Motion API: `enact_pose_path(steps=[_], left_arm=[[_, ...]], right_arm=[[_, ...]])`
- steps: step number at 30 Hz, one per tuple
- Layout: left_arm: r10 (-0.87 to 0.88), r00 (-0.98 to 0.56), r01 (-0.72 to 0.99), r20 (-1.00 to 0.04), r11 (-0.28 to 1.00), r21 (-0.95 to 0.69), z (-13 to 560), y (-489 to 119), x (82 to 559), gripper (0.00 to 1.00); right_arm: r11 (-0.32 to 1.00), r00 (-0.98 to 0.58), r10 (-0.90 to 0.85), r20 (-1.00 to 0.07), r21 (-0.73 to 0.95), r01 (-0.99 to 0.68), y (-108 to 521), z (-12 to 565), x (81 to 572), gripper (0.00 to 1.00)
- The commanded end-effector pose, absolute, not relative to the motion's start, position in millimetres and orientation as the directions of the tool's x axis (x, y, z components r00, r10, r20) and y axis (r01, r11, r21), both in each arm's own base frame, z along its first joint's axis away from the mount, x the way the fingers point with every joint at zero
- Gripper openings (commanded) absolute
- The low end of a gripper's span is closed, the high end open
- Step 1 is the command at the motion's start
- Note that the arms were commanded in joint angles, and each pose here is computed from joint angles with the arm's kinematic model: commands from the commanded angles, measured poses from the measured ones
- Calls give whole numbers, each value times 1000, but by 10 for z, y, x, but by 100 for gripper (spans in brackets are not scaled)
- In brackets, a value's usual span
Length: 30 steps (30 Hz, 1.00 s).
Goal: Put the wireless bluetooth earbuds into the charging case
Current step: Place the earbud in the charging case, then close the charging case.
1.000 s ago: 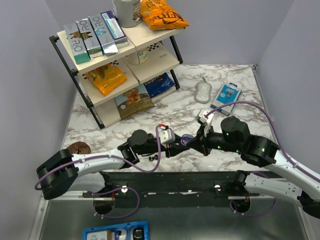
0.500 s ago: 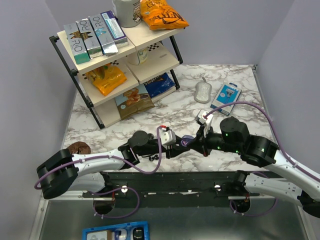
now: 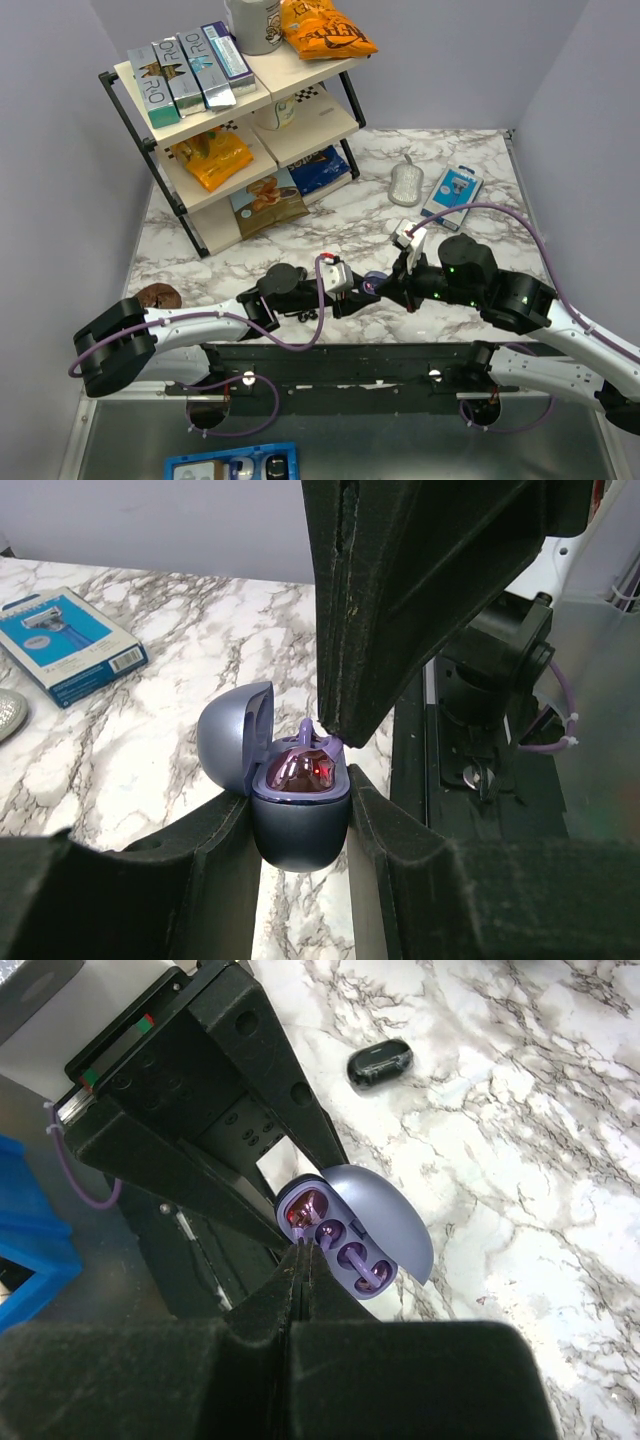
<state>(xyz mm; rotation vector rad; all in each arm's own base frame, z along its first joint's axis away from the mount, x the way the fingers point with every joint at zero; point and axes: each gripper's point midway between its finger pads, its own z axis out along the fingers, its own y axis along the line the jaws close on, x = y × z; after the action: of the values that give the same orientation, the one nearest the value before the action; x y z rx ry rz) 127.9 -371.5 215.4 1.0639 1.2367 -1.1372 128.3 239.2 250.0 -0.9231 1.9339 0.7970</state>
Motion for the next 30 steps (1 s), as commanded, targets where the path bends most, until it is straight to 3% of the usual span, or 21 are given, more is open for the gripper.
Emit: enact_pose_path(steps=[1, 20, 27, 30], left_arm=[[-100, 30, 998, -995, 66, 23, 2281, -3750, 1083, 0], [-88, 31, 998, -996, 54, 27, 2242, -3788, 1045, 0], [-81, 30, 996, -996, 82, 23, 2200, -3767, 1089, 0], [-81, 25, 996, -996, 89, 18, 2187, -3753, 1098, 0]], right_arm=[[582, -364, -274, -890, 148, -799, 2374, 2552, 1432, 1], [586, -351, -259, -900, 142, -798, 2413, 2631, 1478, 1], [549, -272, -129, -954, 159, -821, 2282, 3160, 1346, 1], [624, -270, -117, -956, 140, -769, 2134, 3219, 1446, 1]])
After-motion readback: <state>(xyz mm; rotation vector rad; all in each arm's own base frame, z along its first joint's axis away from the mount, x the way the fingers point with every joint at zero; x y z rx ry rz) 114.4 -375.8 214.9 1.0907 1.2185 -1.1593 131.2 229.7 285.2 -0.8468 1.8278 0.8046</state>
